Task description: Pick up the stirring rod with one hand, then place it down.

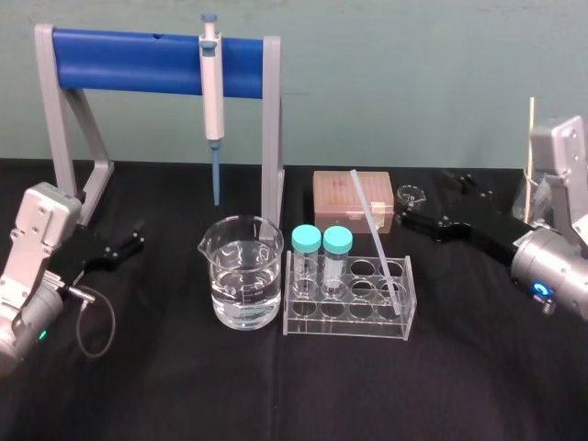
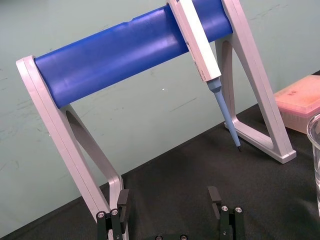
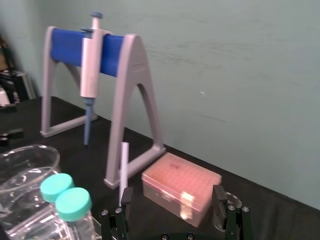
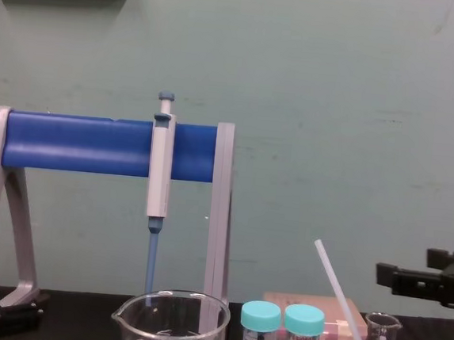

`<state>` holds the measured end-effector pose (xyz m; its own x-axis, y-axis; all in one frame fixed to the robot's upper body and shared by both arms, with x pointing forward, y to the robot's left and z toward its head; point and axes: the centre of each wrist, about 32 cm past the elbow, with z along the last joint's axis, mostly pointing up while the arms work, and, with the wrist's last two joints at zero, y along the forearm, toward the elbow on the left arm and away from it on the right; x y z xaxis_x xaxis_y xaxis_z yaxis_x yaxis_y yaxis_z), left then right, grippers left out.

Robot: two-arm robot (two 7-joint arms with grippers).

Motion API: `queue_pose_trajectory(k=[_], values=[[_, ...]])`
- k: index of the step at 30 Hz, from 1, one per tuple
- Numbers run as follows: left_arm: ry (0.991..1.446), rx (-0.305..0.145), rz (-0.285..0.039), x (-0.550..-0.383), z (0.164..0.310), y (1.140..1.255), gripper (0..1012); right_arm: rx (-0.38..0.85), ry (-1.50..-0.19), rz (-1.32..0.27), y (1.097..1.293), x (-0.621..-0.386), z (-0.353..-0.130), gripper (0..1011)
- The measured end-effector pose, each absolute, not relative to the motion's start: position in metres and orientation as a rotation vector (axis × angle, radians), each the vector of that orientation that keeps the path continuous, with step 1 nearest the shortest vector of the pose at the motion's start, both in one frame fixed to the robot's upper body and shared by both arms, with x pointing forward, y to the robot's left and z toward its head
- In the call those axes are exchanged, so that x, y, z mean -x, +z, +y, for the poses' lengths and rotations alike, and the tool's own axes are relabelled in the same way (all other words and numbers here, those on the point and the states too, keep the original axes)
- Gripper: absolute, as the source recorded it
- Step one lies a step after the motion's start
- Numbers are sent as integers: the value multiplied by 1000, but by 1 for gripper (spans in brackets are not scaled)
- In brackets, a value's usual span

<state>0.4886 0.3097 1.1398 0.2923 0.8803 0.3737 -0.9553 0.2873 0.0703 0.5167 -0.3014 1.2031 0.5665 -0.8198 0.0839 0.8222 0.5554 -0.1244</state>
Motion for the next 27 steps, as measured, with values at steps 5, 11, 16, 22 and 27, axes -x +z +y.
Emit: queue_pose_trajectory(k=[5, 11, 16, 22, 27], values=[[1248, -304, -285, -489, 310, 1140, 1000, 155, -927, -22, 1206, -524, -292, 1000], [1248, -304, -285, -489, 310, 1140, 1000, 163, -899, -25, 1207, -533, -285, 1000], [1248, -304, -285, -489, 310, 1140, 1000, 172, -879, -21, 1205, -542, -277, 1000], [1248, -304, -285, -489, 310, 1140, 1000, 179, -859, -23, 1204, -551, -270, 1000], [1248, -304, -285, -489, 310, 1140, 1000, 185, -850, -25, 1204, -556, -264, 1000]])
